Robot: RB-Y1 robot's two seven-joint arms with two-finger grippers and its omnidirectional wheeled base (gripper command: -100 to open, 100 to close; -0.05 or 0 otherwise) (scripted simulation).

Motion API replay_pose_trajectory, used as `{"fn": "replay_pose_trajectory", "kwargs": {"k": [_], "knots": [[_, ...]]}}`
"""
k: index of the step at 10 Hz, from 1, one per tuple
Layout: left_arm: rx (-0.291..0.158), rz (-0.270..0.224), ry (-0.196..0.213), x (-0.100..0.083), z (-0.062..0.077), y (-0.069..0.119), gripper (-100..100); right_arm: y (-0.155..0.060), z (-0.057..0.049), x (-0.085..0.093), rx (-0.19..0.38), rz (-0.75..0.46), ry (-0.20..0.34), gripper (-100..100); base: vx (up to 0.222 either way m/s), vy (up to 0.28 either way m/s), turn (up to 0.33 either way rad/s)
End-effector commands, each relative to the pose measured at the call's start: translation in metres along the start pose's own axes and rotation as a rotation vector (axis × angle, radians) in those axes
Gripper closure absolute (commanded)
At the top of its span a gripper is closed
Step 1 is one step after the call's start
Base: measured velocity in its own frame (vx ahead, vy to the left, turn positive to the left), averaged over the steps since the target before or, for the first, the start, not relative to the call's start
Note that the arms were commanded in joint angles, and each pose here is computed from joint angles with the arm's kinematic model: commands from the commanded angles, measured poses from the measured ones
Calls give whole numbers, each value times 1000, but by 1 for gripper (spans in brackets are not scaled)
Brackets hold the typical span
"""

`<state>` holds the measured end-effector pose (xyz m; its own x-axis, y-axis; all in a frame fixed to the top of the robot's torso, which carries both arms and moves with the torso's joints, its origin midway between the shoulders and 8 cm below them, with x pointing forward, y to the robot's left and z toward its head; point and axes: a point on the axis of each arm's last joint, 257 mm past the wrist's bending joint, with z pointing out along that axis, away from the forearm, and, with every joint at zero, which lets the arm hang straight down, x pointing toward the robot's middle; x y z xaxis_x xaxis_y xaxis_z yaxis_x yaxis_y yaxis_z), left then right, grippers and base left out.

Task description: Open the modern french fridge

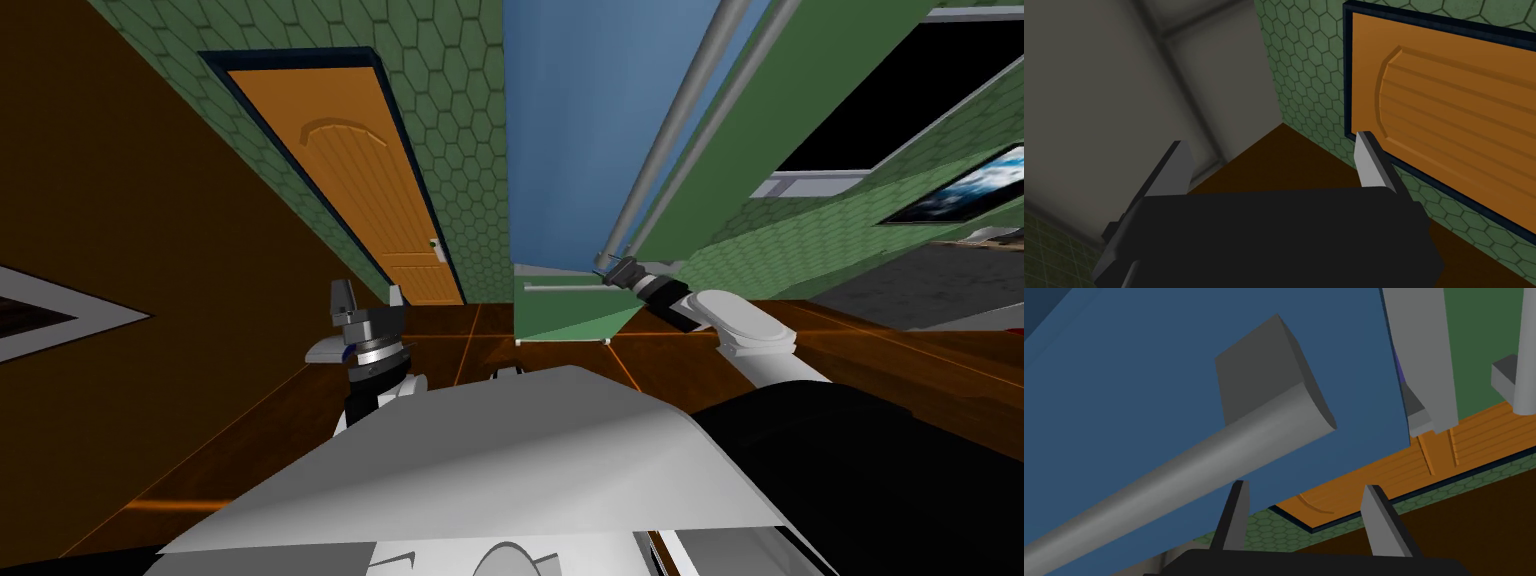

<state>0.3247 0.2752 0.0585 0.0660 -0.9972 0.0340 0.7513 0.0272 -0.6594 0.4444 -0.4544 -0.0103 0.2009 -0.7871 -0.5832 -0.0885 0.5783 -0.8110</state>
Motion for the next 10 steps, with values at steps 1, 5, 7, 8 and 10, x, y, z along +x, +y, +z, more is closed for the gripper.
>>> {"fn": "replay_pose_trajectory", "kwargs": {"k": [1, 5, 7, 8, 10], "knots": [[0, 0, 0, 0, 0, 0, 0, -7, 4, -12, 2, -10, -26, -100, 112, -203, 80], [0, 0, 0, 0, 0, 0, 0, -10, 0, -1, 13, -7, 0, 100, 24, -18, -10], [0, -1, 0, 0, 0, 0, 0, -16, -2, 7, 28, -7, 20, 100, -18, 230, -102], [0, -1, 0, 0, 0, 0, 0, -22, -5, 15, 42, -6, 41, 100, -50, 223, -65], [0, -1, 0, 0, 0, 0, 0, -34, -11, 31, 72, -6, 81, 100, -33, 246, -135]]}}
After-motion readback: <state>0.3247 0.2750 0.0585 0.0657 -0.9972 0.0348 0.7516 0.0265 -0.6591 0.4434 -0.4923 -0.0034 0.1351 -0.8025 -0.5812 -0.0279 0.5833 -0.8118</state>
